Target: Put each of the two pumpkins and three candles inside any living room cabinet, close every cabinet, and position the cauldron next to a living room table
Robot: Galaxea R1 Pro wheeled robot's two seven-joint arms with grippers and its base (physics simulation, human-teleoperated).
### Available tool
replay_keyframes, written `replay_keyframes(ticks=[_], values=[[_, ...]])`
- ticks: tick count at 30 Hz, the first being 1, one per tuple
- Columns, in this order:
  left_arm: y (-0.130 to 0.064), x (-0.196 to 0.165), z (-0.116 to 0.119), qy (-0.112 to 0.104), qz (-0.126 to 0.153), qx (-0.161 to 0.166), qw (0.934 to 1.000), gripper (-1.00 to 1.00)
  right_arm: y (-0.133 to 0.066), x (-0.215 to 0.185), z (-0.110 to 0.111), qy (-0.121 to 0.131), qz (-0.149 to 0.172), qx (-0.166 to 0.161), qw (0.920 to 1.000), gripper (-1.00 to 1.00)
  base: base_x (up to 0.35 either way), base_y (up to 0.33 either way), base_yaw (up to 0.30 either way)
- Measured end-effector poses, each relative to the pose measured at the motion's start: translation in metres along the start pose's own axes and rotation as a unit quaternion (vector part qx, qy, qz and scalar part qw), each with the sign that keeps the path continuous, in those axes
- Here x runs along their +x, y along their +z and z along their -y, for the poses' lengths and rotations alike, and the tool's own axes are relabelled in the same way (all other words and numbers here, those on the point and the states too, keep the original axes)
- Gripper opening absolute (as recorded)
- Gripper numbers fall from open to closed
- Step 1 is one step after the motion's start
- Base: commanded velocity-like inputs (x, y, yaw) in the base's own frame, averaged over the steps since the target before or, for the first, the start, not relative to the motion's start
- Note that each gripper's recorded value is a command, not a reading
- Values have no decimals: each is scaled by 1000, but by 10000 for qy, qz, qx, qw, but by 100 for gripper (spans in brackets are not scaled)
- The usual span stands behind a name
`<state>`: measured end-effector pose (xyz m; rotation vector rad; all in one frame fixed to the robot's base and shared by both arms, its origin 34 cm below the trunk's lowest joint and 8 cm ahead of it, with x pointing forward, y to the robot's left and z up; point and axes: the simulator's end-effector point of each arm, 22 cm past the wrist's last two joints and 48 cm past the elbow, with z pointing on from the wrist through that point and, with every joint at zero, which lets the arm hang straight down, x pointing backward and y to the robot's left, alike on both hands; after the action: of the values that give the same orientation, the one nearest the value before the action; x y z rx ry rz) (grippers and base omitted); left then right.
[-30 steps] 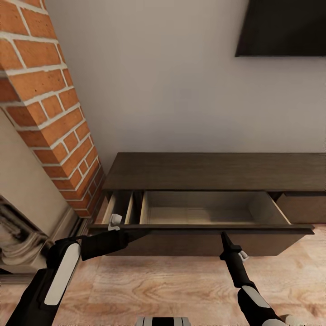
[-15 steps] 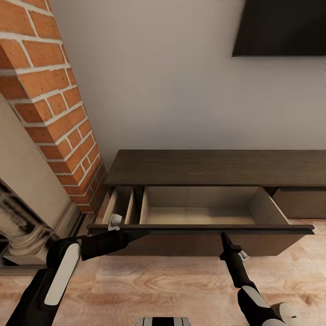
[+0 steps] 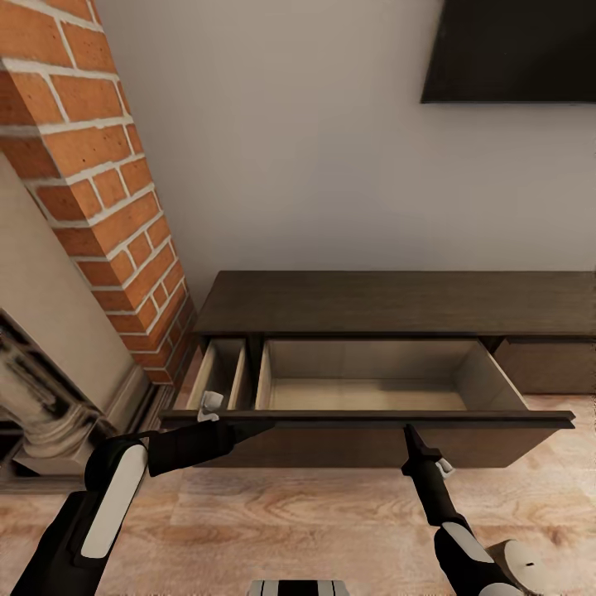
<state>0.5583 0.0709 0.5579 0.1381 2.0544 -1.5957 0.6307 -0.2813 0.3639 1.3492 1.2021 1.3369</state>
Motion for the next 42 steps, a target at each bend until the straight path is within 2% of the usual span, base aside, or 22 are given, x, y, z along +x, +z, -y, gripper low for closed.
replay_keyframes(ticks=[15, 19, 25, 26, 27, 37, 42], values=[[0, 0, 0, 0, -1, 1, 10000, 100, 0, 0, 0, 0, -2, 1, 10000, -100, -49, 0, 0], [0, 0, 0, -2, -2, -1, 10000, 100, 12, 0, -1, -36, 19, 71, 10000, -100, -105, 0, 0], [0, 0, 0, -1, -1, -1, 10000, 100, 14, -1, -1, -32, 25, 94, 9999, -100, -20, 0, 0], [0, 0, 0, -1, -1, -1, 10000, 100, 14, -1, -1, -32, 25, 94, 9999, 100, -6, 0, 0], [0, 0, 0, 0, 0, -1, 10000, 100, -2, 0, 5, -21, 2, 70, 10000, 100, -3, 0, 0], [0, 0, 0, 0, 0, -1, 10000, 100, -2, 1, 5, -16, -1, 73, 10000, 100, -4, 0, 0], [0, 0, 0, -1, -5, 1, 10000, 100, -2, 0, 5, -14, 1, 76, 10000, 100, -194, 0, 0]])
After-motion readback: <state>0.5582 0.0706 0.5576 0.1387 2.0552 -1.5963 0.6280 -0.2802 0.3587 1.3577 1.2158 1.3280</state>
